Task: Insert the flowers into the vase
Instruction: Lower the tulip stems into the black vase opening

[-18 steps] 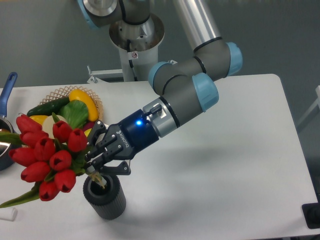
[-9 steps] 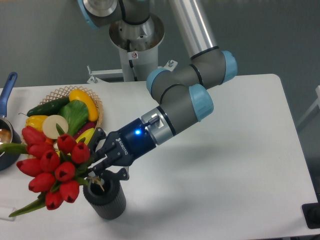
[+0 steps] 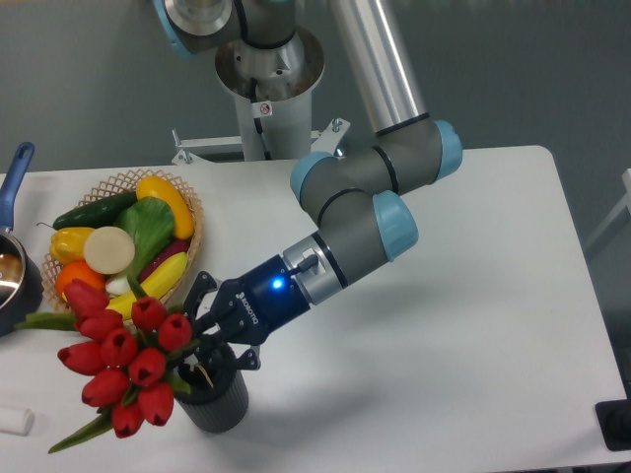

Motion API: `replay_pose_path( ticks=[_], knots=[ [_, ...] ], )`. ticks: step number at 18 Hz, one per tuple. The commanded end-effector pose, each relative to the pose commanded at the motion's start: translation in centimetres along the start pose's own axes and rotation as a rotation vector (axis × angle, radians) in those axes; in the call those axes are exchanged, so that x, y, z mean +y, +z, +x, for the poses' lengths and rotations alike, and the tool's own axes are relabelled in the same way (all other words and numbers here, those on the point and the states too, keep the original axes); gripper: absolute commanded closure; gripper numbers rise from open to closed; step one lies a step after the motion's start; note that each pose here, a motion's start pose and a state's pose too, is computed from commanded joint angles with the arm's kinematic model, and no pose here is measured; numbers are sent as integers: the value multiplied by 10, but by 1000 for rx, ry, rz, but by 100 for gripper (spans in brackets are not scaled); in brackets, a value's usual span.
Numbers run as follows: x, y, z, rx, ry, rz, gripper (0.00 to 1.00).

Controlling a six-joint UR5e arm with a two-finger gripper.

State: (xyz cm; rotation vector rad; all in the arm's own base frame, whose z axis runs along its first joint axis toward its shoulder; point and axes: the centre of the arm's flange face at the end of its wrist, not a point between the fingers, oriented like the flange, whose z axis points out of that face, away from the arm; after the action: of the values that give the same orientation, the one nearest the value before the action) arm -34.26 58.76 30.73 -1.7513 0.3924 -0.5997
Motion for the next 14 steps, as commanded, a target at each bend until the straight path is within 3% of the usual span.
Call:
replay_pose_path(
  ticks=[14],
  knots=[
    [41,-6,-4,-7,-38,-3,73]
  ],
)
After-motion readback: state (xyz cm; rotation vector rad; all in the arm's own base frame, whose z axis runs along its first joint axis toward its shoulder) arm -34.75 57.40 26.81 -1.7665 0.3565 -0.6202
